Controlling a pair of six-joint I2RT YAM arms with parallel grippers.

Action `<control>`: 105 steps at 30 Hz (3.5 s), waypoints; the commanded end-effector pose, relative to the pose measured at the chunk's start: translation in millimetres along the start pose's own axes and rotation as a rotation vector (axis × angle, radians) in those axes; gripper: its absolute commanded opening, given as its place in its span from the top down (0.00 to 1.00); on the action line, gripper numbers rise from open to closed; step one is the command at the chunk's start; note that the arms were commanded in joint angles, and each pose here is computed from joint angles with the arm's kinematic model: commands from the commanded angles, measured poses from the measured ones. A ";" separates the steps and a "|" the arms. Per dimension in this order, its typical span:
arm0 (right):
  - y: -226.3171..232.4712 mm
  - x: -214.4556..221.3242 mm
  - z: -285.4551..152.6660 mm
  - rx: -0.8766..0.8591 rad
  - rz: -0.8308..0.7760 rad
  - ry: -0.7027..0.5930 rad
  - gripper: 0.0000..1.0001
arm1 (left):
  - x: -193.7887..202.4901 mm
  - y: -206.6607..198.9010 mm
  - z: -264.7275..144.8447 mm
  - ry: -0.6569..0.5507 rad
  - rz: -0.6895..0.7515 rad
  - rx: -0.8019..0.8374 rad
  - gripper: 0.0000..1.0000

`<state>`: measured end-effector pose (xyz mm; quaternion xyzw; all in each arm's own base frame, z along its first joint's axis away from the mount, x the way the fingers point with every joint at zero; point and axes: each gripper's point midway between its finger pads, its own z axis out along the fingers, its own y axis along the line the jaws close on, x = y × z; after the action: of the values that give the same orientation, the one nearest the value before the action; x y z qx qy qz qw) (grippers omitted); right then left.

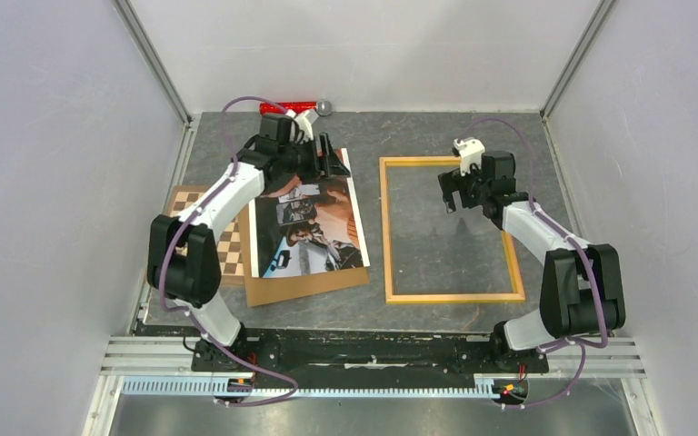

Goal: Put the photo into the frame

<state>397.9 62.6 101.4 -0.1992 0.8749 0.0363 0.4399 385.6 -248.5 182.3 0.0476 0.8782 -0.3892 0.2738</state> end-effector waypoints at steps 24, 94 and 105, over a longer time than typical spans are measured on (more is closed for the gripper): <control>18.0 -54.8 -34.6 -0.066 -0.107 -0.232 0.02 | -46.1 80.2 -120.9 -0.184 0.444 -0.497 0.18; 324.7 -45.2 19.3 -0.563 -0.625 -0.206 0.05 | 156.3 181.1 -149.7 0.475 -0.300 -0.281 0.17; 322.7 -21.2 37.7 -0.538 -0.618 -0.160 0.06 | 158.1 170.7 -140.8 0.472 -0.287 -0.151 0.19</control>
<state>309.8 373.2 63.6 -0.5658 0.6939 0.1505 0.4191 235.0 -45.6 61.9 -0.0422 0.9516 -0.3042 -0.0132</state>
